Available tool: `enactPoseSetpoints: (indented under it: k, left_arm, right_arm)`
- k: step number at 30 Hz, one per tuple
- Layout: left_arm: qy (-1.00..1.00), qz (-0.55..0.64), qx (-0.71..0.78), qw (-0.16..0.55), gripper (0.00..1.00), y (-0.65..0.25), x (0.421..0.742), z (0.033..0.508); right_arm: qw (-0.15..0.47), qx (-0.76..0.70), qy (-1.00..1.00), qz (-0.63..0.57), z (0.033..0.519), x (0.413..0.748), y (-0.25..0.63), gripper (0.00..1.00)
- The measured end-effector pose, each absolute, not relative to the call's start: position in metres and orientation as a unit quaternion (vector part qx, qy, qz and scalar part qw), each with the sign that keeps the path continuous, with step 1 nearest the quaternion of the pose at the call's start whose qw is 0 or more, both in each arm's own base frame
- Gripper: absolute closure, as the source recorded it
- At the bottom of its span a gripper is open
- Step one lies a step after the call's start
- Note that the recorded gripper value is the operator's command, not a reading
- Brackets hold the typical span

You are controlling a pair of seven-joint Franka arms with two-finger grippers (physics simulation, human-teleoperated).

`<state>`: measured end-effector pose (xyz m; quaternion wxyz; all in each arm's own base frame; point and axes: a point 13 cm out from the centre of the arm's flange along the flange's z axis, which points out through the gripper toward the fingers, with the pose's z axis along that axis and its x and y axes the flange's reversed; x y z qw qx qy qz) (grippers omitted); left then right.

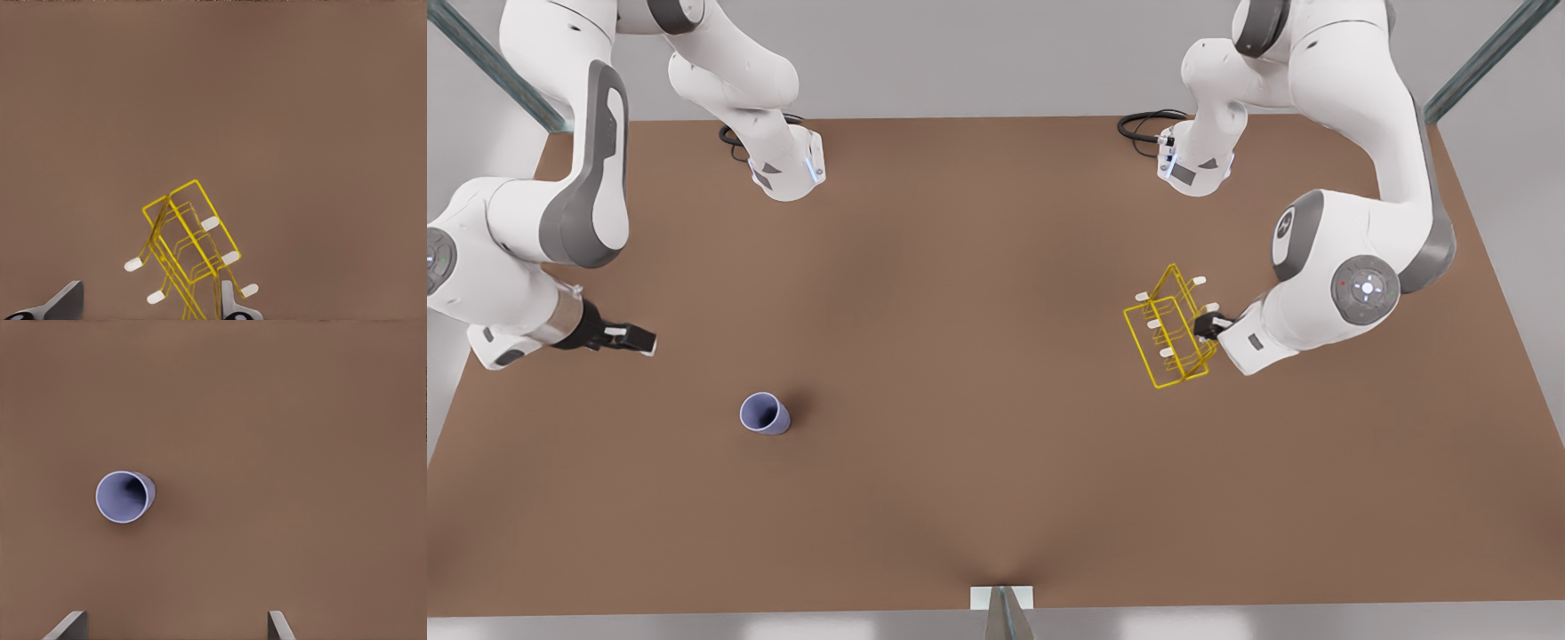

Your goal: Place the cup on the cup holder

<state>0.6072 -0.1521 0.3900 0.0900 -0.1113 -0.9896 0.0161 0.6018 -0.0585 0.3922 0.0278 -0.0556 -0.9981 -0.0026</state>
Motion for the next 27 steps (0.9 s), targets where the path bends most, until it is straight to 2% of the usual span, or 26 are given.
enactPoseSetpoints:
  k: [6,8,11,14,17,19,23,27]
  left_arm:
    - [-0.991,0.016,-0.114,0.064,0.0,-0.158,0.614,0.406]
    - [-0.991,0.01,-0.111,0.072,0.0,-0.157,0.616,0.391]
    - [-0.991,0.003,-0.107,0.082,0.0,-0.156,0.623,0.368]
    - [-0.992,0.0,-0.103,0.074,0.0,-0.155,0.629,0.366]
    - [-0.992,-0.001,-0.1,0.07,0.0,-0.154,0.629,0.367]
    - [-0.993,-0.002,-0.097,0.072,0.0,-0.152,0.628,0.365]
    - [-0.993,-0.007,-0.093,0.074,0.0,-0.15,0.627,0.363]
    - [-0.993,-0.013,-0.091,0.075,0.0,-0.152,0.626,0.362]
  right_arm:
    - [0.007,-0.058,-0.998,-0.002,0.395,0.612,-0.06,0.0]
    - [0.009,-0.059,-0.998,-0.002,0.389,0.613,-0.061,0.0]
    - [0.041,-0.051,-0.998,-0.005,0.338,0.612,-0.048,0.0]
    - [0.082,-0.006,-0.997,-0.003,0.247,0.59,0.017,0.0]
    - [0.081,0.037,-0.996,0.001,0.171,0.592,0.095,0.0]
    - [0.069,0.031,-0.997,-0.003,0.136,0.6,0.111,0.0]
    - [0.043,0.008,-0.999,-0.01,0.096,0.612,0.118,0.0]
    - [0.016,-0.013,-1.0,-0.015,0.092,0.625,0.117,0.0]
